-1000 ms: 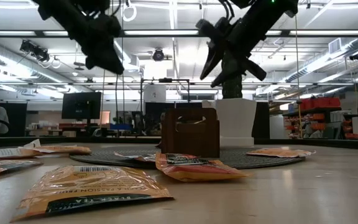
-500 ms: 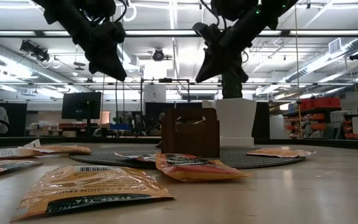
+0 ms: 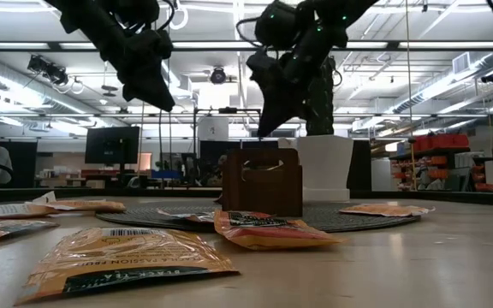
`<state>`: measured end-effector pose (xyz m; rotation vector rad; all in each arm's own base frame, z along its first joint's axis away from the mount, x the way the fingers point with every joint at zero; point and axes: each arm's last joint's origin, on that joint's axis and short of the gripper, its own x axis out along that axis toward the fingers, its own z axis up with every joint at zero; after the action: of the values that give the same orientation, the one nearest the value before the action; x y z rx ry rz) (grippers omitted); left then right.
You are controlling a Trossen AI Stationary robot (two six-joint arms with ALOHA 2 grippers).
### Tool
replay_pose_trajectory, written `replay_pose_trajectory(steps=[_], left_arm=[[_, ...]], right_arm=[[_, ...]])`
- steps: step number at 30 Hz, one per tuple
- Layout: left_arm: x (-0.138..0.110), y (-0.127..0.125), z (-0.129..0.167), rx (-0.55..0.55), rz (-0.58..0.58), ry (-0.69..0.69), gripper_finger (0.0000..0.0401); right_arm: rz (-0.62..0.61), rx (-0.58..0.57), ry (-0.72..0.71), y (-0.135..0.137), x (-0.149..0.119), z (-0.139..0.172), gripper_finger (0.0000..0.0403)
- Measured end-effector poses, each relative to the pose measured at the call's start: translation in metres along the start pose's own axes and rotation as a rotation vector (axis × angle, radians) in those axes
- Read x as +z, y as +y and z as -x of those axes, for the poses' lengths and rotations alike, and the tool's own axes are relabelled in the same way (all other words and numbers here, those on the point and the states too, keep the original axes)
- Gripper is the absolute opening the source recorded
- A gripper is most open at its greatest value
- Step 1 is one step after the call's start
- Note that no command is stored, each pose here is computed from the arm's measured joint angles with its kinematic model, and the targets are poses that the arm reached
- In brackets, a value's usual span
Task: Pick & Place Tea
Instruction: Put the orange tea bag into the top section of the wooden organizer
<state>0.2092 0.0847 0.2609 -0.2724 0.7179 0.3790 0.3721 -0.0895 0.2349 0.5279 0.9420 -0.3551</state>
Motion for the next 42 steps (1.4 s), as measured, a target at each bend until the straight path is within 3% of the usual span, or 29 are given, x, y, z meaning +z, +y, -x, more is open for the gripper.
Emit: replay_pose_trajectory(steps=[23, 31, 37, 42], left_arm=[[0.000, 0.000, 0.000, 0.000, -0.003, 0.000, 0.0115], [0.000, 0.000, 0.000, 0.000, -0.003, 0.000, 0.0115], [0.000, 0.000, 0.000, 0.000, -0.008, 0.000, 0.0115], [0.000, 0.000, 0.000, 0.000, -0.010, -0.004, 0.0115]], right_arm=[[0.088, 0.017, 0.180, -0.007, -0.016, -0.054, 0.0000], [0.091, -0.007, 0.174, -0.008, -0.016, -0.055, 0.0000], [0.034, -0.036, 0.269, -0.014, -0.024, -0.057, 0.0000], [0.043, -0.032, 0.229, -0.012, -0.019, -0.055, 0.0000]])
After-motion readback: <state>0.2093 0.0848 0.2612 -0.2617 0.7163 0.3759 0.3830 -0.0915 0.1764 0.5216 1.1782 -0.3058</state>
